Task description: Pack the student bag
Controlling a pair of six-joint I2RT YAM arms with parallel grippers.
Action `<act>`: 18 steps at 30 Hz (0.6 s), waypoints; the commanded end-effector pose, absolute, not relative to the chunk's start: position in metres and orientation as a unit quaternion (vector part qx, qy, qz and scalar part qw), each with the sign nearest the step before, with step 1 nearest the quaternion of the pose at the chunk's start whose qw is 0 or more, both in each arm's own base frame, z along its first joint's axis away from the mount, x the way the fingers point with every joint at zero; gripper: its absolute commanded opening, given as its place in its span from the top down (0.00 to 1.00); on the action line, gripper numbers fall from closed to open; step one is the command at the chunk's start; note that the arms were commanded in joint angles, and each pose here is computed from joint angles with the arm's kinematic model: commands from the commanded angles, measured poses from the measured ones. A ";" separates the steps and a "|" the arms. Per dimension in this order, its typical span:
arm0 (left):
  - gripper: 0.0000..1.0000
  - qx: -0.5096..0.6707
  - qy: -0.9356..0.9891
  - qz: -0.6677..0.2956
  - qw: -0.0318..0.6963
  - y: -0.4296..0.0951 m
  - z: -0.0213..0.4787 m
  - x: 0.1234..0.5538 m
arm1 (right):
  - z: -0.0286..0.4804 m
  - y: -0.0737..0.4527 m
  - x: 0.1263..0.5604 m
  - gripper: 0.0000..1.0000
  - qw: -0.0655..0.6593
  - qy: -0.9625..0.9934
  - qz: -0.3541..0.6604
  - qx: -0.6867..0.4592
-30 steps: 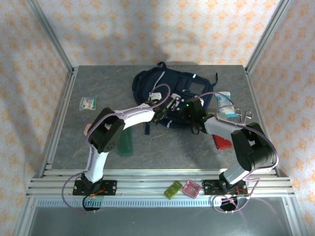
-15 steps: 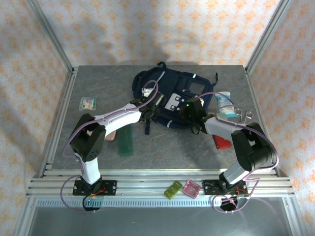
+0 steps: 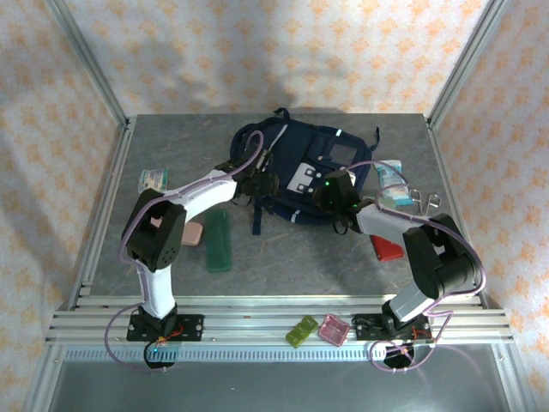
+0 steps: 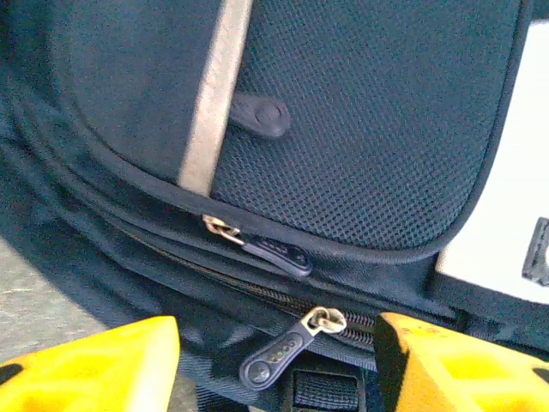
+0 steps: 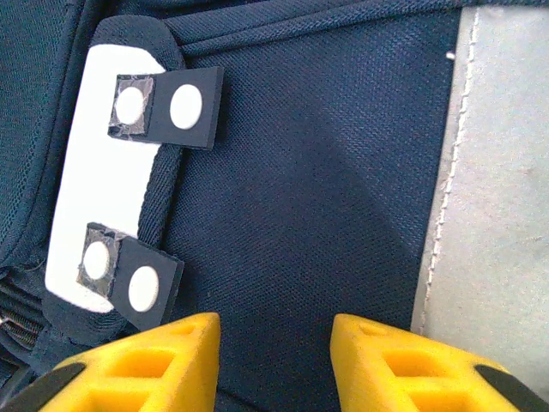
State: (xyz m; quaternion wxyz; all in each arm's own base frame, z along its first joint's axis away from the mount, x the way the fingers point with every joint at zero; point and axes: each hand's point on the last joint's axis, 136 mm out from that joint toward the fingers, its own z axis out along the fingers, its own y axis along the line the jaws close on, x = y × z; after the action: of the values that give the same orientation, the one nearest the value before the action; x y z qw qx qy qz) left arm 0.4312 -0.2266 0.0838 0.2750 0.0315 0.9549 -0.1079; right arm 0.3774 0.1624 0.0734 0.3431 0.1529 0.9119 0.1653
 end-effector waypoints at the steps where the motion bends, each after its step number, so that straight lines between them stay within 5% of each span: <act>1: 0.41 0.085 0.951 -0.146 0.260 -0.252 0.079 0.427 | 0.037 0.150 0.352 0.61 0.283 0.935 0.133 0.167; 8: 0.50 0.095 0.959 -0.142 0.225 -0.249 0.053 0.421 | 0.034 0.150 0.350 0.61 0.280 0.935 0.137 0.171; 15: 0.80 0.086 0.957 -0.151 0.233 -0.248 0.055 0.417 | 0.031 0.151 0.349 0.61 0.277 0.936 0.138 0.171; 18: 0.85 0.084 0.953 -0.162 0.241 -0.251 0.063 0.417 | 0.030 0.150 0.348 0.61 0.276 0.936 0.137 0.172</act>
State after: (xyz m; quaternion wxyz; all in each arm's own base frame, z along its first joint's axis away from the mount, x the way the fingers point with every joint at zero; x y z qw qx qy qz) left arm 0.4174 -0.2501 0.0510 0.2277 0.0840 0.9584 -0.1502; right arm 0.3773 0.1628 0.0728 0.3434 0.1561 0.9105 0.1693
